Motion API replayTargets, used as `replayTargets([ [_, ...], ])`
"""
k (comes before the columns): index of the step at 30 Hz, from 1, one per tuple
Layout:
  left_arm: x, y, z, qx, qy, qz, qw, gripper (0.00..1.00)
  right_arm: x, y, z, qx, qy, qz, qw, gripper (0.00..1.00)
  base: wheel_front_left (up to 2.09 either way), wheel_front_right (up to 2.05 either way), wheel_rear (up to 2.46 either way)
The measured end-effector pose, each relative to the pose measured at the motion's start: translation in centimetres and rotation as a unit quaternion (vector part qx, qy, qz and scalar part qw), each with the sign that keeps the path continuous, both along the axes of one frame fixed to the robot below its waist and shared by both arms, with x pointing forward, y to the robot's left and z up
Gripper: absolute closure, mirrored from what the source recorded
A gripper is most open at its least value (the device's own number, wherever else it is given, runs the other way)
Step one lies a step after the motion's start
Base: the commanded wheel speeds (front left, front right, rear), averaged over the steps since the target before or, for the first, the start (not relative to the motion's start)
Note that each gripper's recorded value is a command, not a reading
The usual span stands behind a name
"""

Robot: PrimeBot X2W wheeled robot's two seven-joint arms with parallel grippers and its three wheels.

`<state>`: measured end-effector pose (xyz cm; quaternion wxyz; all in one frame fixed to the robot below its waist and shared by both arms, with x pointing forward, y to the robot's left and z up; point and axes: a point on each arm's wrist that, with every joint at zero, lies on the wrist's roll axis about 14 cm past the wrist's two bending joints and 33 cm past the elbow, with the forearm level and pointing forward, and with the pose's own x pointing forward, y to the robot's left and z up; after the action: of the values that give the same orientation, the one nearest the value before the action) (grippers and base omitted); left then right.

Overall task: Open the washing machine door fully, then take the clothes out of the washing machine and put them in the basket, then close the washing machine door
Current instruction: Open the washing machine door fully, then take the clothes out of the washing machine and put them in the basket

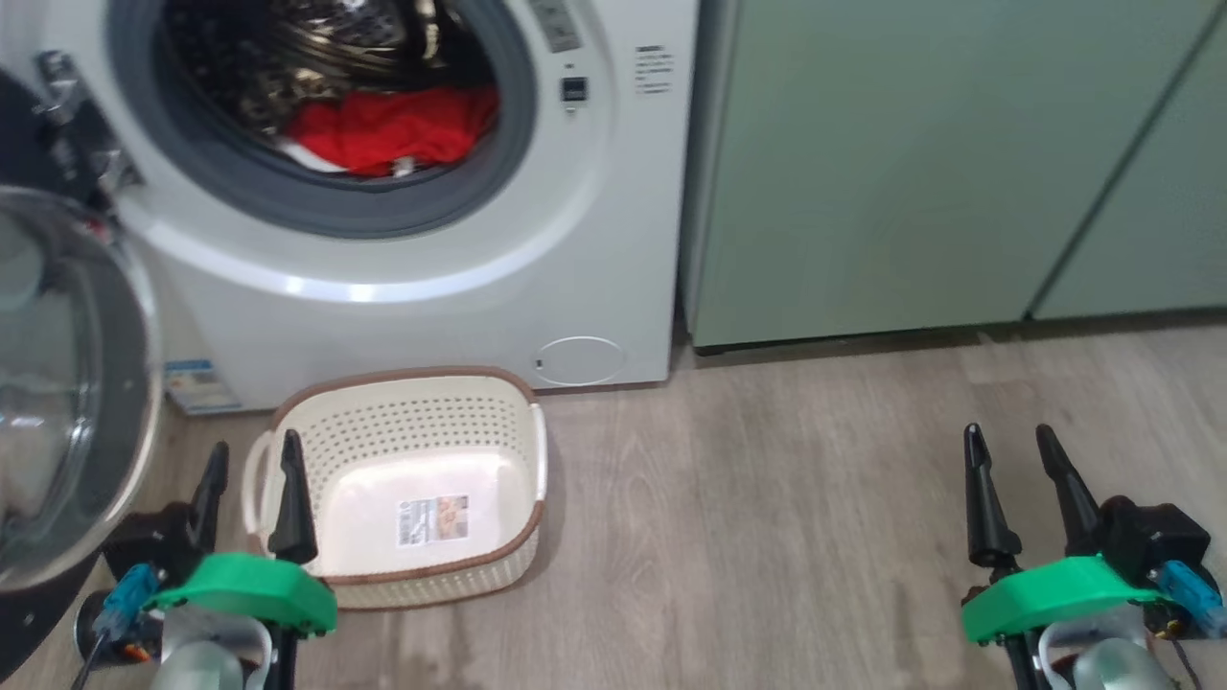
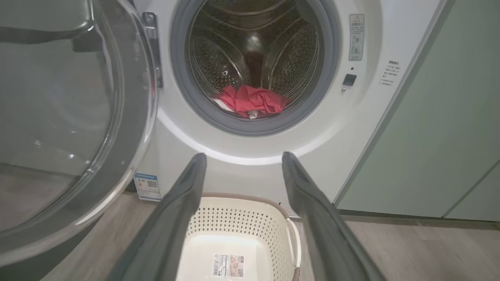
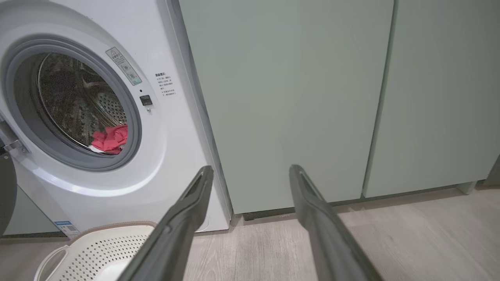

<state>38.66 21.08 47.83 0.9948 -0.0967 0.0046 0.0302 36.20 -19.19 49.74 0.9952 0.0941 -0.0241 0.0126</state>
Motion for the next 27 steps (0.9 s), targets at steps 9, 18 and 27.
replayTargets([
  [9, 0.6, -1.8, 0.3, 0.013, -0.004, -0.034, 0.999, 0.00, -1.0, -1.6, 0.6, -0.006, -0.010, -0.023, 1.000, 0.00, 0.00, 0.00, 0.00],
  [18, 0.2, -0.9, 0.2, 0.024, -0.001, -0.022, 0.999, 0.00, -0.9, -1.7, 0.8, -0.006, -0.012, -0.024, 1.000, 0.00, 0.00, 0.00, 0.00],
  [27, 0.1, -1.0, 0.3, 0.024, -0.003, -0.023, 0.999, 0.00, -0.8, -1.5, 0.7, -0.006, -0.011, -0.021, 1.000, 0.00, 0.00, 0.00, 0.00],
])
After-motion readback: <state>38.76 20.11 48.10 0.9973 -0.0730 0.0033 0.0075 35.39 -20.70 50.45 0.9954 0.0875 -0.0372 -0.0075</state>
